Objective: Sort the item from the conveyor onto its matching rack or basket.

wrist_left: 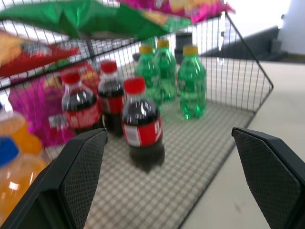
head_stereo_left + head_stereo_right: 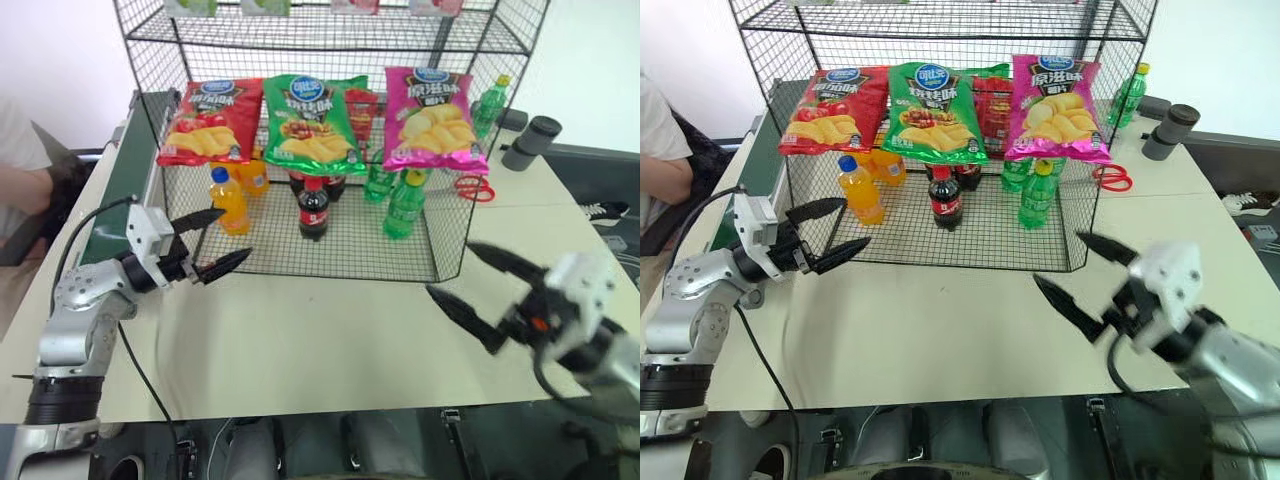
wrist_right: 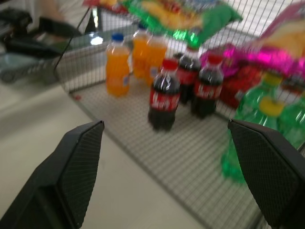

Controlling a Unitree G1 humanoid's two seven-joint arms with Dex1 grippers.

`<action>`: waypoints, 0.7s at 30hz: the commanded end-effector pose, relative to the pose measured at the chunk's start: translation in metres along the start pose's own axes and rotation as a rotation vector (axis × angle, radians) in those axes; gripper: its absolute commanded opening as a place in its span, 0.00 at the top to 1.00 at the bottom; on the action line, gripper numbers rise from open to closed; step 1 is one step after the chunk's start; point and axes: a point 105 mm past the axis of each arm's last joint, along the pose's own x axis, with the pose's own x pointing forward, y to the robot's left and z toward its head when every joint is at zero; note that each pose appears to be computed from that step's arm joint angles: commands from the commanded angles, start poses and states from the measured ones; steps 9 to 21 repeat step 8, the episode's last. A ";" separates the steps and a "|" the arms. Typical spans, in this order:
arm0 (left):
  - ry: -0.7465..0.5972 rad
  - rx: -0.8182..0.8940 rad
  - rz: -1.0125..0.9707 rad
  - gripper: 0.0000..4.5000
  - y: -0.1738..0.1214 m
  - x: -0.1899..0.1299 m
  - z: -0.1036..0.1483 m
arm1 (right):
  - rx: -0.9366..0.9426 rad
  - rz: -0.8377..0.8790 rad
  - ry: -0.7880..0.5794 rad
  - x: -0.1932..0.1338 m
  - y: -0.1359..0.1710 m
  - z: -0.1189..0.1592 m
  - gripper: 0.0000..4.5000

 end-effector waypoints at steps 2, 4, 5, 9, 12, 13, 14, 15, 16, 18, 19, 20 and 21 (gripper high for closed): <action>0.058 0.026 0.040 0.00 0.015 -0.016 -0.013 | -0.059 -0.052 0.041 -0.026 -0.011 -0.014 0.03; 0.084 0.030 0.050 0.00 0.018 -0.019 -0.018 | -0.086 -0.051 0.042 -0.028 -0.012 -0.015 0.03; 0.086 0.055 0.058 0.00 0.019 -0.019 -0.017 | -0.095 -0.050 0.039 -0.028 -0.013 -0.014 0.03; 0.088 0.141 0.103 0.00 0.026 -0.020 -0.015 | -0.109 -0.058 0.043 -0.029 -0.016 -0.015 0.03; 0.088 0.141 0.103 0.00 0.026 -0.020 -0.015 | -0.109 -0.058 0.043 -0.029 -0.016 -0.015 0.03; 0.088 0.141 0.103 0.00 0.026 -0.020 -0.015 | -0.109 -0.058 0.043 -0.029 -0.016 -0.015 0.03; 0.088 0.141 0.103 0.00 0.026 -0.020 -0.015 | -0.109 -0.058 0.043 -0.029 -0.016 -0.015 0.03; 0.088 0.141 0.103 0.00 0.026 -0.020 -0.015 | -0.109 -0.058 0.043 -0.029 -0.016 -0.015 0.03; 0.088 0.141 0.103 0.00 0.026 -0.020 -0.015 | -0.109 -0.058 0.043 -0.029 -0.016 -0.015 0.03; 0.088 0.141 0.103 0.00 0.026 -0.020 -0.015 | -0.109 -0.058 0.043 -0.029 -0.016 -0.015 0.03; 0.088 0.141 0.103 0.00 0.026 -0.020 -0.015 | -0.109 -0.058 0.043 -0.029 -0.016 -0.015 0.03; 0.088 0.141 0.103 0.00 0.026 -0.020 -0.015 | -0.109 -0.058 0.043 -0.029 -0.016 -0.015 0.03; 0.088 0.141 0.103 0.00 0.026 -0.020 -0.015 | -0.109 -0.058 0.043 -0.029 -0.016 -0.015 0.03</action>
